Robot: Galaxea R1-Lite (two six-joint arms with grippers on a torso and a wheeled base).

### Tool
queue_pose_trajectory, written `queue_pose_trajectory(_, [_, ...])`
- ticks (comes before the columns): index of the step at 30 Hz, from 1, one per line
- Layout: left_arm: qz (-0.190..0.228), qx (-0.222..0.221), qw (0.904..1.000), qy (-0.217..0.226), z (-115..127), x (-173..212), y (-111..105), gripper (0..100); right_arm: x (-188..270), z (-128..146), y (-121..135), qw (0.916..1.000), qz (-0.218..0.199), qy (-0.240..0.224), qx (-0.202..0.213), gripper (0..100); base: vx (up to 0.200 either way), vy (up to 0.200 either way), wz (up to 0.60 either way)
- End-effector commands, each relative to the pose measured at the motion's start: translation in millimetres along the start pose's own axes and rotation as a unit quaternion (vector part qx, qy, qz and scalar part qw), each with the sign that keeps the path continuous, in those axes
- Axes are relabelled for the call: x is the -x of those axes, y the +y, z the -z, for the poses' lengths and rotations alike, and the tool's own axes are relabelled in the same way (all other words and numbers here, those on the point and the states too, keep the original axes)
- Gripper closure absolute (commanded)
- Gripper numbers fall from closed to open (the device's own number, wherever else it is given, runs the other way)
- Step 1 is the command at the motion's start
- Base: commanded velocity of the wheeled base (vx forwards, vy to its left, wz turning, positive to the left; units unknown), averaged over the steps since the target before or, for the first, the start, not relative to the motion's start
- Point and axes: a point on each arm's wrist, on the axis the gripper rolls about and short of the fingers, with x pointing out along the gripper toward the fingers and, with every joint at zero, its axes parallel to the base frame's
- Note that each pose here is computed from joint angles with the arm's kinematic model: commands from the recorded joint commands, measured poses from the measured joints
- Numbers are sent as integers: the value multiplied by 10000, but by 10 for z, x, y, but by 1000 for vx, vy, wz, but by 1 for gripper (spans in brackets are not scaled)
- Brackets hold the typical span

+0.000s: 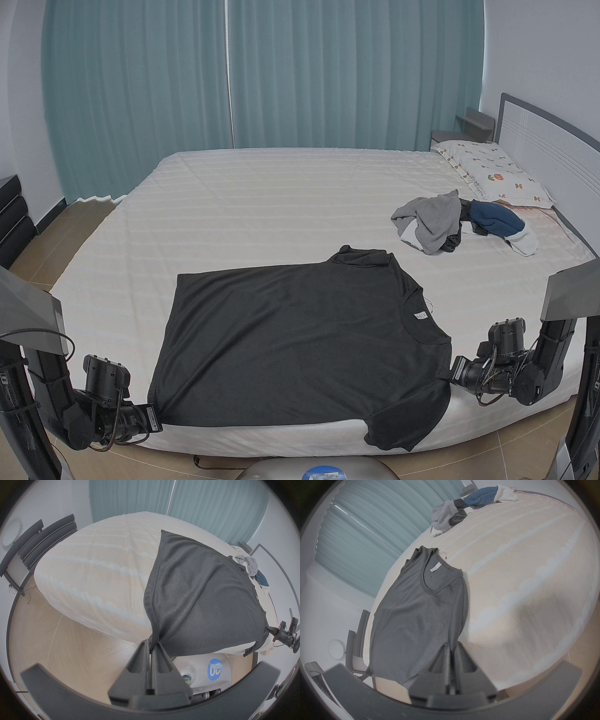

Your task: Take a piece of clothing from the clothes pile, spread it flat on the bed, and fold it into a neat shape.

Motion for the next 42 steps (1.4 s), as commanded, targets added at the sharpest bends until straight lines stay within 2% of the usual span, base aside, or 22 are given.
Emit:
queue_pose_trajectory(1, [22,25,10000,-77,-26,7,-3,100,-35,-96,21,9998,-83,-175,2,100,0,0,0])
queue_pose_trajectory(14, [115,117,9993,-328,-84,-1,-22,100,-329,-409,218,9965,-488,-656,184,100,0,0,0])
queue_pose_trajectory(23, [106,114,9995,-290,-77,-17,-21,100,-494,-429,222,9967,-485,-616,224,100,0,0,0])
queue_pose_trajectory(24, [106,114,9995,-290,-77,-17,-21,100,-498,-430,222,9966,-495,-617,226,0,0,0,0])
queue_pose_trajectory(31, [100,113,9995,-276,-72,-18,-18,100,-425,-425,153,9953,-648,-696,176,0,0,0,0])
queue_pose_trajectory(34, [103,114,9995,-283,-74,-16,-19,100,-223,-452,111,9935,-804,-790,158,0,0,0,0])
queue_pose_trajectory(38, [118,117,9993,-335,-82,5,-21,100,-20,-346,55,9945,-919,-490,148,0,0,0,0])
queue_pose_trajectory(42, [124,111,9993,-349,-82,18,-20,100,155,-155,-55,9933,-1058,-44,453,0,0,0,0])
